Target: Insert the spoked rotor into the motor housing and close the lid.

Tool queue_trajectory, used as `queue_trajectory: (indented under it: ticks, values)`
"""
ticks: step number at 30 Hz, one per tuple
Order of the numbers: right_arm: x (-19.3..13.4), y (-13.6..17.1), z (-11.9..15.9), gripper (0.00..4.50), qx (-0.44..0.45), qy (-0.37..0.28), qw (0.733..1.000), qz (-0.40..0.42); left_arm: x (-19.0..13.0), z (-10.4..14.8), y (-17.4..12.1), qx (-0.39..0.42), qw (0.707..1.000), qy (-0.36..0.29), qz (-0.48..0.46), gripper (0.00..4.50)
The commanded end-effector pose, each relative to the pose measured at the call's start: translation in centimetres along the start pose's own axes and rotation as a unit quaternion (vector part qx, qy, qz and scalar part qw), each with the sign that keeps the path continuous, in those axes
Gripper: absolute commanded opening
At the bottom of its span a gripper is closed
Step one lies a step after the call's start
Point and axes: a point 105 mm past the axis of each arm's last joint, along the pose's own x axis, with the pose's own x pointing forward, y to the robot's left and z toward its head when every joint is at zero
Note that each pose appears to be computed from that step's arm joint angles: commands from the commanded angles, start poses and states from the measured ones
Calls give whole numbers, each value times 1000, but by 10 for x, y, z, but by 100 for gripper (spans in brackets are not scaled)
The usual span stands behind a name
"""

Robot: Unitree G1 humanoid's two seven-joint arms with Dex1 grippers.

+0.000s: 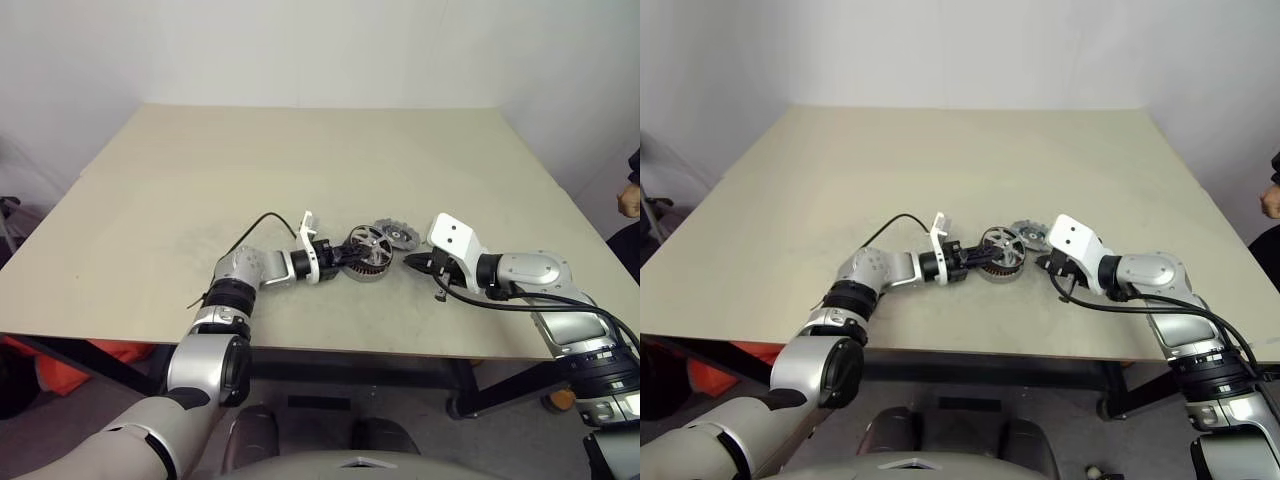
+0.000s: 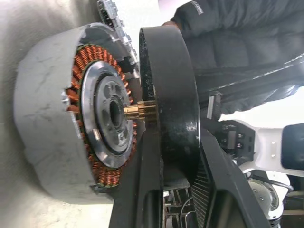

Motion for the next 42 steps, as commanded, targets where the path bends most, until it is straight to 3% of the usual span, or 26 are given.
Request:
queue_trajectory:
  ticks: [1, 4, 9, 28, 42]
  values:
    - [-7, -9, 14, 0, -17, -19, 999, -19, 3, 8, -12, 22, 1000, -6, -20, 45]
    - [-5, -10, 15, 0, -18, -20, 999, -20, 0, 9, -9, 26, 1000, -9, -16, 45]
    - [-3, -11, 17, 0, -21, -22, 999, -19, -2, 12, -4, 27, 999, -17, -1, 210]
    - [3, -14, 22, 0, -28, -28, 999, -18, -35, 17, -20, 79, 997, -20, -7, 210]
    - [17, -12, 53, 0, -24, -90, 996, -13, -55, 22, -18, 215, 974, -53, 40, 210]
